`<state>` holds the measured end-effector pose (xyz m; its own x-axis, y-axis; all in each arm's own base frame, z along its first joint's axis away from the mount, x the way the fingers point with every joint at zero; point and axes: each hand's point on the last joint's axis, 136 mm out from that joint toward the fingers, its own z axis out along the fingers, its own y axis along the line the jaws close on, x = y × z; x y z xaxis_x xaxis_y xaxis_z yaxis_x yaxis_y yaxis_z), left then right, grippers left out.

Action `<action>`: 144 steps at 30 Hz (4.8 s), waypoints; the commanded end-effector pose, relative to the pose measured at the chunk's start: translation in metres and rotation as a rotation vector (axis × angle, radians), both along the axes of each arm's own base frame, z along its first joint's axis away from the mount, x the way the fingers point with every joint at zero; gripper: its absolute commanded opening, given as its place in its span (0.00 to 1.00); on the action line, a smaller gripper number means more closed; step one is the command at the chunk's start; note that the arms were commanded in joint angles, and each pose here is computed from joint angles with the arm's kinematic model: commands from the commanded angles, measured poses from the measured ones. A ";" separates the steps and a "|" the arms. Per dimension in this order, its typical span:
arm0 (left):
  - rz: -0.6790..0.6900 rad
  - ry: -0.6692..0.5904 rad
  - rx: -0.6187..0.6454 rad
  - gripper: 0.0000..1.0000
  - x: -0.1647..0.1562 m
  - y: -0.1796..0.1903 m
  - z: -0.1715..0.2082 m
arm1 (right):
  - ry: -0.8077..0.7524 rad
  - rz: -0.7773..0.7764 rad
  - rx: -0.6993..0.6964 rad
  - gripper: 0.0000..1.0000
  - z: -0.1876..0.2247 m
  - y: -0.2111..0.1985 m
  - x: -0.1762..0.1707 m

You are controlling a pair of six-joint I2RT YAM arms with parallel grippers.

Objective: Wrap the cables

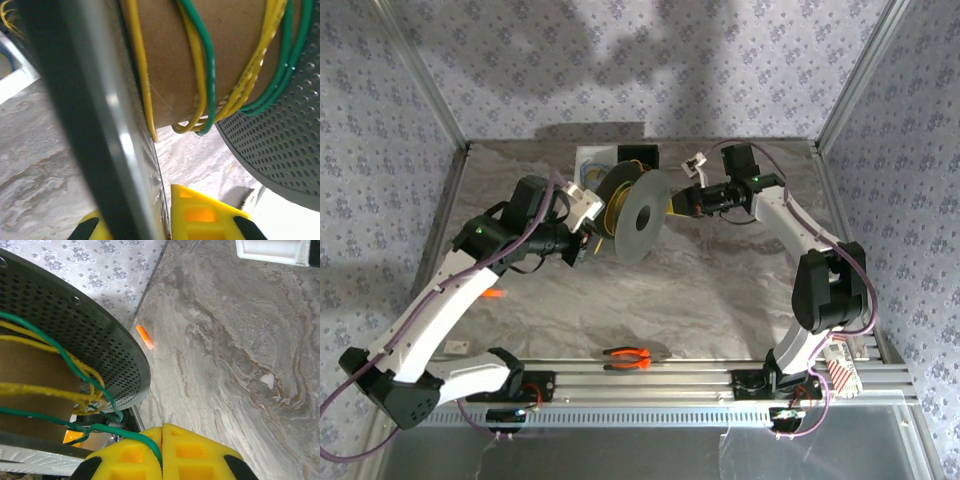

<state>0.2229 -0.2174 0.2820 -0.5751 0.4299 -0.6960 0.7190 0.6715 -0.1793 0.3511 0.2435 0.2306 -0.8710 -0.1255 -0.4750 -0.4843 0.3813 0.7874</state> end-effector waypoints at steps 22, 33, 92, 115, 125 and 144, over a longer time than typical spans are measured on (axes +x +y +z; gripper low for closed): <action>-0.231 0.131 -0.095 0.00 -0.058 -0.019 -0.009 | -0.158 -0.259 -0.118 0.26 0.026 -0.066 0.040; -0.239 0.135 -0.161 0.00 -0.054 -0.025 -0.007 | -0.197 -0.341 -0.159 0.58 0.056 -0.094 0.015; 0.179 0.033 -0.135 0.98 0.055 0.062 -0.009 | -0.359 -0.034 0.068 0.00 0.076 -0.046 -0.101; 0.658 -0.166 -0.023 1.00 0.054 0.144 -0.024 | 0.108 -0.379 0.061 0.00 -0.102 -0.002 -0.034; 0.671 -0.179 -0.012 1.00 0.052 0.148 -0.024 | 0.169 -0.416 -0.113 0.22 -0.153 -0.004 -0.035; 0.944 -0.510 0.003 1.00 0.064 0.203 -0.009 | -0.404 -0.696 -0.778 1.00 -0.035 -0.147 -0.020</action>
